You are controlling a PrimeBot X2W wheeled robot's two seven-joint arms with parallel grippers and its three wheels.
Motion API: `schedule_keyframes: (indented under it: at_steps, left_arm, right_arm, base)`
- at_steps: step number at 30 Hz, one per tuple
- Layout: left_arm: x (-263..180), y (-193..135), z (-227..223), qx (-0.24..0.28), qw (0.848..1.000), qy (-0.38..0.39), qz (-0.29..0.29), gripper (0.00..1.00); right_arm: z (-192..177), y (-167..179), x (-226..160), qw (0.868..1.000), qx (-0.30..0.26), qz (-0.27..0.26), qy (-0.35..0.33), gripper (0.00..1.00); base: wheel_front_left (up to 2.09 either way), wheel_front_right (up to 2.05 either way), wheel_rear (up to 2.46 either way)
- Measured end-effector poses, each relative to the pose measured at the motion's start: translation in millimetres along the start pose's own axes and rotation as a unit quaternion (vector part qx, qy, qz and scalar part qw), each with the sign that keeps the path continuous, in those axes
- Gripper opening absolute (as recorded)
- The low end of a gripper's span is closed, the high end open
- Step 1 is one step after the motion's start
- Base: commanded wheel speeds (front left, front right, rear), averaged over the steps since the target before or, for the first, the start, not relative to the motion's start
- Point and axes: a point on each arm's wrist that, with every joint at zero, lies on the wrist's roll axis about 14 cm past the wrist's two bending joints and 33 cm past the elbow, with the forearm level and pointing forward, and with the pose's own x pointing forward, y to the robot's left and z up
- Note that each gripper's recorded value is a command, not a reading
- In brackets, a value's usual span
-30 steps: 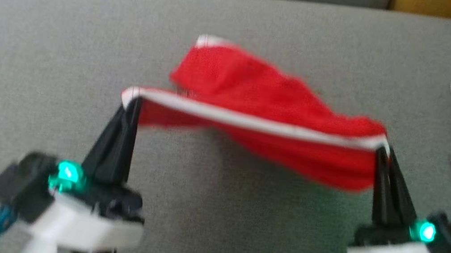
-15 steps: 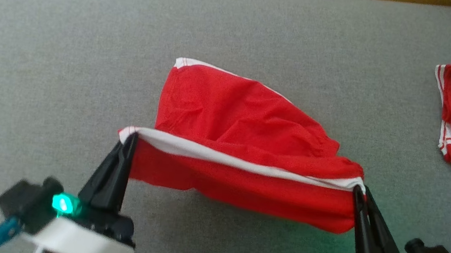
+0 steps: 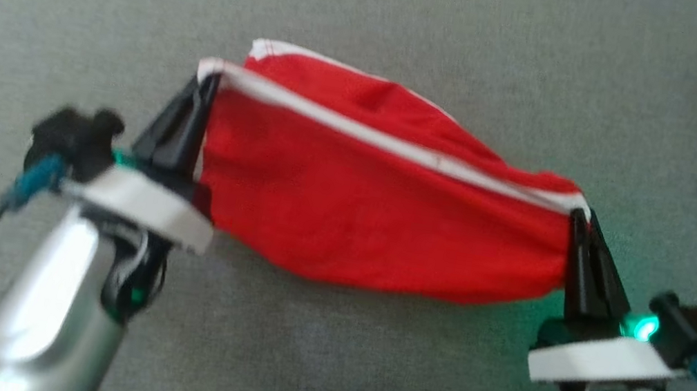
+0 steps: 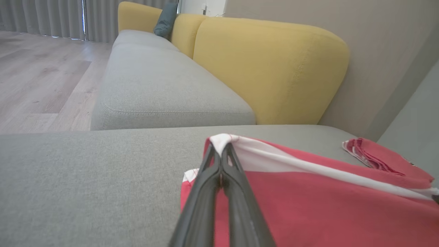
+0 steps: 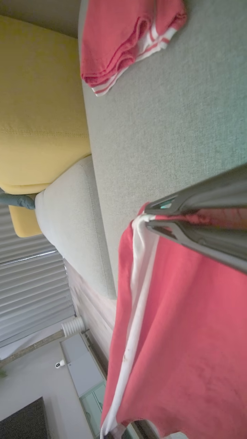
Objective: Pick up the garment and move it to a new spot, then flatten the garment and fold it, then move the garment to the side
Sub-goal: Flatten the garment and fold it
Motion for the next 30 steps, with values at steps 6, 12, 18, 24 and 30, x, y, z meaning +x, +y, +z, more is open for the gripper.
schedule_keyframes:
  at_steps: [6, 12, 18, 24, 30]
  left_arm:
    - [35.8, 19.3, -38.4, 0.012, 0.999, 0.046, 0.002, 0.00]
    - [54.6, 32.0, -66.7, 0.014, 0.997, 0.081, 0.012, 0.00]
    - [65.9, 34.9, -78.0, 0.018, 0.995, 0.102, 0.012, 0.00]
    - [68.5, 38.2, -91.7, 0.028, 0.991, 0.130, 0.014, 0.45]
    - [72.2, 35.5, -89.9, 0.028, 0.991, 0.133, 0.012, 1.00]
  right_arm:
    - [-19.3, -2.9, 29.0, 1.000, 0.000, 0.004, 0.022, 0.00]
    - [-38.0, -4.6, 41.0, 0.999, 0.002, 0.006, 0.044, 0.00]
    - [-42.7, -4.3, 46.4, 0.999, 0.001, 0.008, 0.050, 0.13]
    - [-40.8, 2.1, 51.1, 0.999, 0.007, 0.018, 0.047, 1.00]
    - [-29.6, 5.6, 53.3, 0.999, 0.009, 0.023, 0.029, 1.00]
  base:
    - [0.00, 0.00, 0.00]
    - [0.00, 0.00, 0.00]
    - [0.00, 0.00, 0.00]
    - [0.00, 0.00, 0.00]
    - [0.00, 0.00, 0.00]
